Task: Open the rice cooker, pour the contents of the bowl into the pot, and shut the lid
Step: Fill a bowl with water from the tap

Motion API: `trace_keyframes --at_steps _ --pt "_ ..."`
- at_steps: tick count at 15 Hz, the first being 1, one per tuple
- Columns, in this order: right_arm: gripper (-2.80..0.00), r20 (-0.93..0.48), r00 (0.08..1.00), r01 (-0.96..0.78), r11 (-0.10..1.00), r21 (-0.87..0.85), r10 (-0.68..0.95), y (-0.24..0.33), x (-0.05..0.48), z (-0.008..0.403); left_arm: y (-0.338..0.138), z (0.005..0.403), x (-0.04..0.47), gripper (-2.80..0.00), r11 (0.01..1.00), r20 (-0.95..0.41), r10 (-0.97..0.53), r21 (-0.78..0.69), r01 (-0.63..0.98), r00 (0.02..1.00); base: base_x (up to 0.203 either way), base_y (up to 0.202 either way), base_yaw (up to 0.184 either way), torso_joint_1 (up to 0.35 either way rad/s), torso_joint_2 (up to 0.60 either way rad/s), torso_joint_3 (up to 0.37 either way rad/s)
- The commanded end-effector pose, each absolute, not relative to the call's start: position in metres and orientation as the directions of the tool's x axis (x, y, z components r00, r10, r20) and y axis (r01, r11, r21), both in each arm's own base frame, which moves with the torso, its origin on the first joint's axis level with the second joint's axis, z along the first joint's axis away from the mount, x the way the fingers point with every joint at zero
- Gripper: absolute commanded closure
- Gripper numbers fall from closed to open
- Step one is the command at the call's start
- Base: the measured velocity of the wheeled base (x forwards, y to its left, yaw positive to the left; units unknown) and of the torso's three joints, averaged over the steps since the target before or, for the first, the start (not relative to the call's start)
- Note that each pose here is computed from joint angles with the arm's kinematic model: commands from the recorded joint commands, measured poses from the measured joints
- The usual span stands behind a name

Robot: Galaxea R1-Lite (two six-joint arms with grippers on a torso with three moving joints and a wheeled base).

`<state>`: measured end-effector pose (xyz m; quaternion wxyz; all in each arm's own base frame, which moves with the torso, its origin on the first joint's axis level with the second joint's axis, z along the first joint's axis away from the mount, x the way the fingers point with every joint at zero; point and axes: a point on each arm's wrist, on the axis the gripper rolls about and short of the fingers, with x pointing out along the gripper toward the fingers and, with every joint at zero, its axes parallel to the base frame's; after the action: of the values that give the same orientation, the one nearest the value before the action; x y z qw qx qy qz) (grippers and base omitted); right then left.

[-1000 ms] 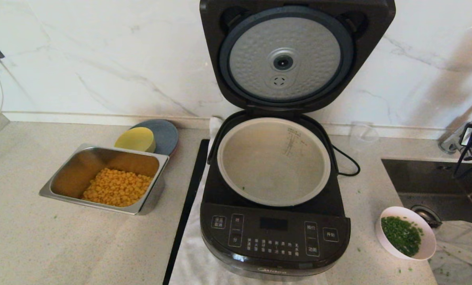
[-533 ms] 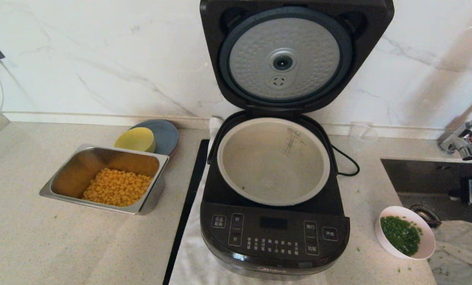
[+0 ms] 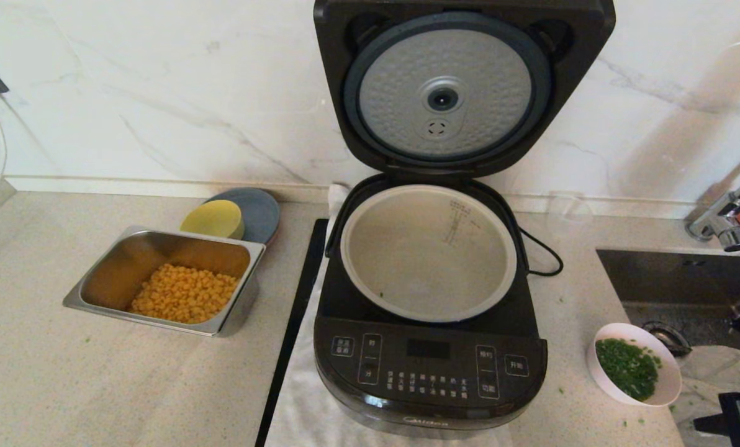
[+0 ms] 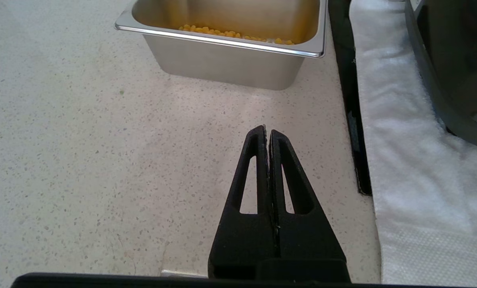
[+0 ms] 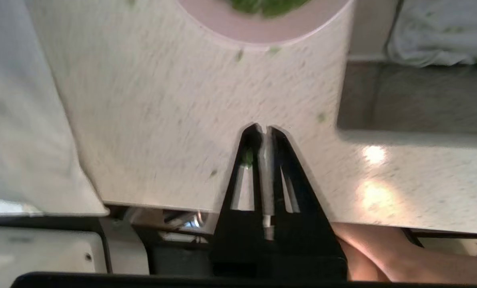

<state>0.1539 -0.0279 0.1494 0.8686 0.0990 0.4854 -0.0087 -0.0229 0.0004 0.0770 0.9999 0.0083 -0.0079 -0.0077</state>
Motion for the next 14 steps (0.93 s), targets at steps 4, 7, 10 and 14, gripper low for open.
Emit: trace_keyframes --at_steps 4,7,10,14 --pt "-2.8 -0.856 0.511 0.114 0.981 0.158 0.079 -0.028 0.157 0.145 0.0 0.075 -0.022 0.0 1.0 0.009 -0.015 0.017 0.015 1.0 0.0 0.0 0.0 0.0 0.0 0.0" --pt "-2.8 -0.862 0.503 0.155 0.976 0.155 0.057 -0.036 0.163 0.141 0.0 0.075 -0.022 0.0 1.0 0.009 -0.015 0.017 0.015 1.0 0.0 0.0 0.0 0.0 0.0 0.0" --pt "-2.8 -0.857 0.515 0.197 0.969 0.15 0.027 -0.046 0.168 0.132 0.0 0.075 -0.022 0.0 1.0 0.009 -0.015 0.018 0.015 1.0 0.0 0.0 0.0 0.0 0.0 0.0" --pt "-2.8 -0.874 0.485 0.204 0.967 0.153 0.036 -0.046 0.169 0.125 0.0 0.075 -0.022 0.0 1.0 0.009 -0.015 0.017 0.015 1.0 0.0 0.0 0.0 0.0 0.0 0.0"
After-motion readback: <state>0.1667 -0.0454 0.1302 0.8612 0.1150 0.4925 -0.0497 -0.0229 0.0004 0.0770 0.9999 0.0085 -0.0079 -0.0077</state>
